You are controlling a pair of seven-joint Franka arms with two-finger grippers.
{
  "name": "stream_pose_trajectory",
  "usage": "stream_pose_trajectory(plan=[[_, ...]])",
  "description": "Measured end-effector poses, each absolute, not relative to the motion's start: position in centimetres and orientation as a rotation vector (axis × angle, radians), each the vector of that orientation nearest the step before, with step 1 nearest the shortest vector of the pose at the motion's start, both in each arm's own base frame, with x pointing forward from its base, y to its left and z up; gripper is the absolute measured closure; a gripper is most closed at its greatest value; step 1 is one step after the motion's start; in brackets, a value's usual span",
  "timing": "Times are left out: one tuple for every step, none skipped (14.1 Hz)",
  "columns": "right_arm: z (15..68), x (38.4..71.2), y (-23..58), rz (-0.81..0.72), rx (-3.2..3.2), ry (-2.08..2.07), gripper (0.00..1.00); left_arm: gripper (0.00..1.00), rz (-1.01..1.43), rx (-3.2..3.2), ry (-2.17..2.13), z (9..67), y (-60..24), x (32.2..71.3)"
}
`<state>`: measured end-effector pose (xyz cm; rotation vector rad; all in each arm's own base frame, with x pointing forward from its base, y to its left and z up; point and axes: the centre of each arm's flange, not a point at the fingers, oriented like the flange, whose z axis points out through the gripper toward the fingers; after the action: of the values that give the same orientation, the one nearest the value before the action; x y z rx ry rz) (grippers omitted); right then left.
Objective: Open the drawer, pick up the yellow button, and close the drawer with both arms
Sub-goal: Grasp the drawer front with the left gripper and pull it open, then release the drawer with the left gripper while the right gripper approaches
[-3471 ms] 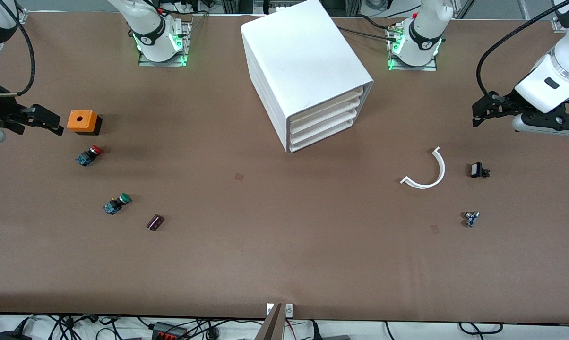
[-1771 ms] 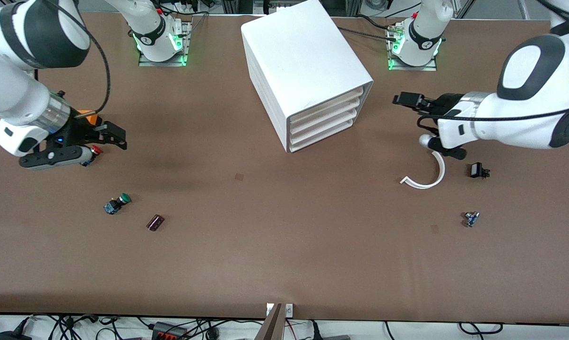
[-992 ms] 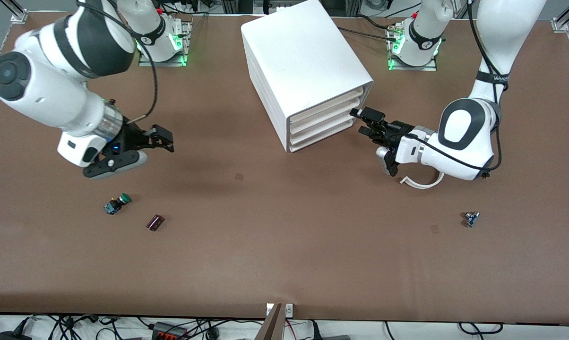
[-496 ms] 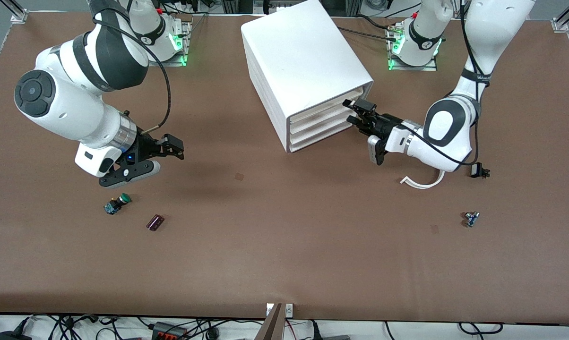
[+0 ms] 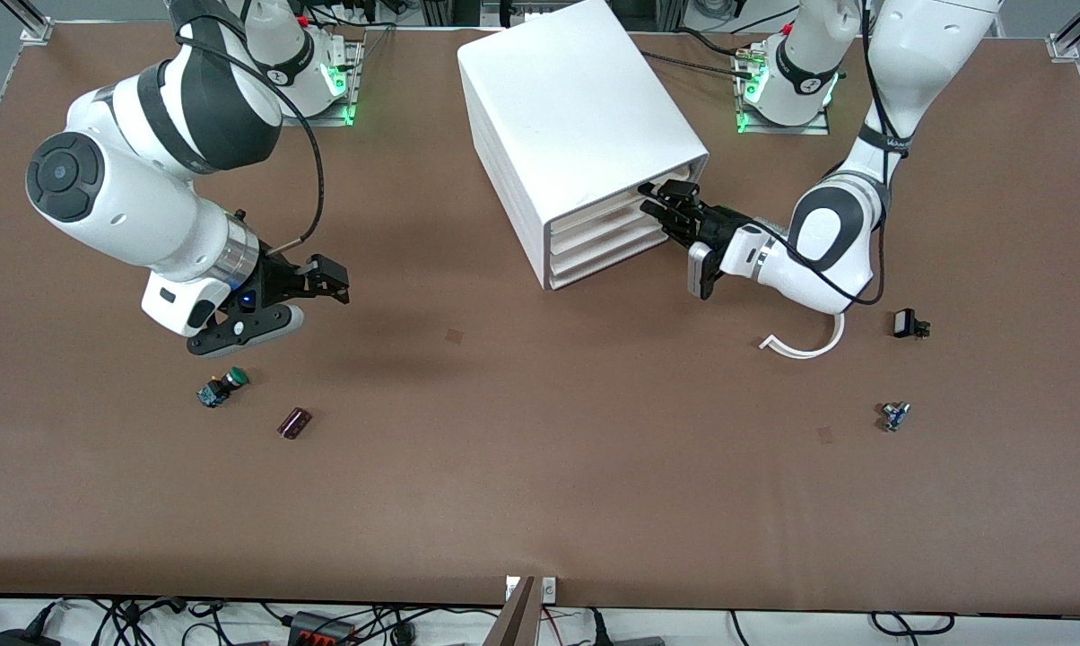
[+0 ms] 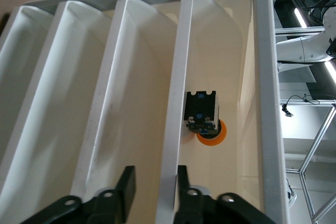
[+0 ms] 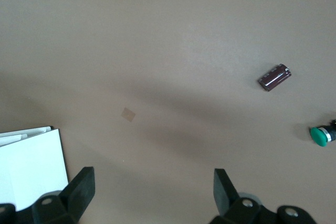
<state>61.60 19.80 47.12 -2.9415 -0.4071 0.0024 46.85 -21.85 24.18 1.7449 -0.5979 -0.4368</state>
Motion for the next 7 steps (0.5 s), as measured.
stream_pose_trajectory(plan=[[47.2, 61.6, 19.8, 0.001, -2.941, -0.407, 0.0, 0.74, -0.436, 1.737, -0.597, 24.3, -22.0, 46.8], [47.3, 61.6, 19.8, -0.002, -2.941, -0.407, 0.0, 0.81, -0.433, 1.729, -0.596, 24.4, -22.1, 46.8], [47.5, 61.7, 19.8, -0.008, -2.94, -0.408, 0.0, 0.86, -0.422, 1.722, -0.609, 24.5, -22.1, 46.8], [47.7, 61.8, 19.9, -0.016, -2.939, -0.409, 0.0, 0.86, -0.416, 1.72, -0.614, 24.5, -22.0, 46.8], [48.0, 61.8, 19.9, -0.026, -2.938, -0.41, 0.0, 0.86, -0.407, 1.721, -0.616, 24.6, -21.9, 47.1], [48.3, 61.9, 20.0, -0.033, -2.937, -0.411, 0.0, 0.86, -0.392, 1.728, -0.616, 24.8, -21.5, 47.6], [48.4, 61.9, 20.1, -0.036, -2.936, -0.413, 0.0, 0.86, -0.374, 1.741, -0.621, 25.0, -20.8, 48.5]])
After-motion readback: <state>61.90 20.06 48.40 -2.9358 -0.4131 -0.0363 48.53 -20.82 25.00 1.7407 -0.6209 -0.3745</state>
